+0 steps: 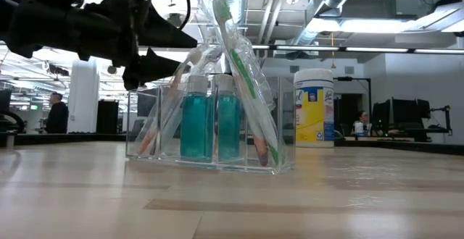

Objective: Pick & Place toothbrushing station
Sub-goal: Put the green toothbrush into the transparent organizer

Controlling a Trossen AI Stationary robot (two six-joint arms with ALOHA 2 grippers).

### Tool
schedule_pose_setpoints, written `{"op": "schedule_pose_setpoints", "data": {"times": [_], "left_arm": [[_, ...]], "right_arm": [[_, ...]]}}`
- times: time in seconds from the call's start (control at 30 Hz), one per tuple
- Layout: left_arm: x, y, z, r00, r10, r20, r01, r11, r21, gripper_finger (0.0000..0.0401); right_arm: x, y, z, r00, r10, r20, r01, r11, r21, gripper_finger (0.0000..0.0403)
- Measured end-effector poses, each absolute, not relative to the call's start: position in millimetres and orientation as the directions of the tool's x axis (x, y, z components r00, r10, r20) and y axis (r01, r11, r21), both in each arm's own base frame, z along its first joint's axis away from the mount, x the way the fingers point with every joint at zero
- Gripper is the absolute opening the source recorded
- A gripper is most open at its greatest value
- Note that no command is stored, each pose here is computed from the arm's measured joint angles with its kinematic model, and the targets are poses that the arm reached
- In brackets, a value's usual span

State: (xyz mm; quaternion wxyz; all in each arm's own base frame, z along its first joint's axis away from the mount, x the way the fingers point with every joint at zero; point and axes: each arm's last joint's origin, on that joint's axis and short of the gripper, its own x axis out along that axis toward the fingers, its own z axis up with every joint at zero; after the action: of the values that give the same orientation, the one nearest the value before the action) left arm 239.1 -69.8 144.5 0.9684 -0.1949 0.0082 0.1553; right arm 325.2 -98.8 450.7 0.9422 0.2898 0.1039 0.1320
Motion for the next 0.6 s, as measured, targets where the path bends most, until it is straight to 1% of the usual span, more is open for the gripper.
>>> {"op": "schedule_pose_setpoints", "data": {"times": [0.13, 0.23, 0.37, 0.43, 0.6], "left_arm": [[241.9, -60.2, 146.4, 0.94, 0.337, -0.06, -0.333, 0.863, -0.38, 0.027], [242.2, -52.0, 158.2, 0.931, 0.364, 0.003, -0.335, 0.86, -0.384, 0.0269], [236.6, -40.0, 185.2, 0.923, 0.373, 0.096, -0.313, 0.873, -0.375, 0.0269], [230.3, -33.2, 202.6, 0.919, 0.363, 0.153, -0.287, 0.882, -0.373, 0.0269], [208.2, -17.8, 249.3, 0.906, 0.292, 0.305, -0.164, 0.909, -0.384, 0.0269]], "right_arm": [[325.2, -98.7, 450.8, 0.944, 0.309, -0.119, -0.189, 0.797, 0.573, 0.0119], [325.3, -98.8, 451.4, 0.944, 0.309, -0.113, -0.193, 0.799, 0.57, 0.0119], [325.3, -98.8, 455.0, 0.948, 0.308, -0.084, -0.213, 0.807, 0.551, 0.0119], [321.9, -98.0, 461.1, 0.951, 0.304, -0.051, -0.237, 0.826, 0.511, 0.0119], [291.0, -95.4, 501.3, 0.973, 0.225, 0.054, -0.229, 0.894, 0.386, 0.0119]]}}
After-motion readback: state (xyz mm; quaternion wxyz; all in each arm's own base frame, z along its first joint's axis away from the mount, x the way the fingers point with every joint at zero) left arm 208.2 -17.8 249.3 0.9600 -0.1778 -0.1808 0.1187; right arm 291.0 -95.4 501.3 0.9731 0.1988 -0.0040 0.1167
